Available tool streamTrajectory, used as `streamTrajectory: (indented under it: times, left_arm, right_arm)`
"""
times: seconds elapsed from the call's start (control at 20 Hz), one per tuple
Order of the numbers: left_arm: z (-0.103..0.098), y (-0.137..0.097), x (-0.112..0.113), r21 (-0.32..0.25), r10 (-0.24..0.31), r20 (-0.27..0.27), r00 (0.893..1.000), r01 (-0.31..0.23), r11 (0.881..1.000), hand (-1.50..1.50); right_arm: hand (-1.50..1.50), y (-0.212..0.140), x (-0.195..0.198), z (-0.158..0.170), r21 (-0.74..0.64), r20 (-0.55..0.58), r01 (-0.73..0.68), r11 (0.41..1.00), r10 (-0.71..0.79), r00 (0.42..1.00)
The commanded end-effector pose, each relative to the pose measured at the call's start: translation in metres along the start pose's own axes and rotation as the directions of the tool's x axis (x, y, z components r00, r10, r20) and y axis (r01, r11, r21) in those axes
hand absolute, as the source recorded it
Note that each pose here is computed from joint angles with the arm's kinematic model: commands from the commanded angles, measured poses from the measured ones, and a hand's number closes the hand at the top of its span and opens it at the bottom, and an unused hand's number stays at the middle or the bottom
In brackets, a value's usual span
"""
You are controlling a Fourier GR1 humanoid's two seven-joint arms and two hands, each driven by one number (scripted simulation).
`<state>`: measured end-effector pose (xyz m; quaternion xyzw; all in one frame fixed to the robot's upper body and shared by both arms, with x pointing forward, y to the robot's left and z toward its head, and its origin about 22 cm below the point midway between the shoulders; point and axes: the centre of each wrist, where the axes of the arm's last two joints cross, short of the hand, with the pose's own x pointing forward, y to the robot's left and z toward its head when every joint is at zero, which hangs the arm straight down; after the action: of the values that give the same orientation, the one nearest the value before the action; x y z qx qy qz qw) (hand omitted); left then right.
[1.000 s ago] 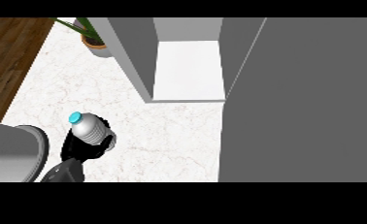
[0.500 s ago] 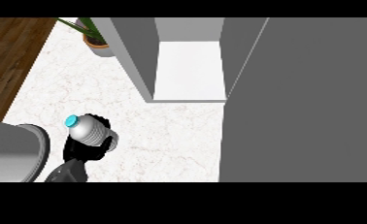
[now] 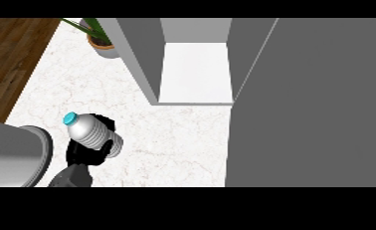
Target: Pick up the bottled water, place it into the cabinet and close the cabinet
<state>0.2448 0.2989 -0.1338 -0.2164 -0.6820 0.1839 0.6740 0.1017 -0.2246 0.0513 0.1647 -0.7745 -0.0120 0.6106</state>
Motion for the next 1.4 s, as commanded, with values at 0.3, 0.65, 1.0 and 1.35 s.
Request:
streamTrajectory:
  times: [0.3, 0.65, 1.0, 1.35]
  left_arm:
    - [-0.027, -0.058, 0.034, -0.074, -0.050, 0.003, 0.999, 0.050, 0.996, 1.50]
    - [-0.032, -0.141, 0.037, -0.133, -0.070, 0.037, 0.997, 0.074, 0.988, 1.50]
    - [-0.086, -0.196, 0.054, -0.125, -0.178, 0.060, 0.982, 0.184, 0.975, 1.50]
    - [-0.094, -0.258, 0.041, -0.107, -0.278, 0.143, 0.950, 0.294, 0.950, 1.50]
  right_arm:
    - [-1.50, 0.014, -0.004, 0.010, 0.012, 0.000, 0.025, 1.000, -0.025, 1.000]
    - [-1.50, -0.003, 0.000, -0.011, 0.005, -0.021, 0.021, 1.000, -0.021, 1.000]
    - [-1.50, 0.004, 0.006, 0.000, 0.029, 0.000, 0.031, 0.999, -0.031, 1.000]
    - [-1.50, 0.010, -0.012, -0.025, 0.020, 0.012, 0.024, 1.000, -0.024, 1.000]
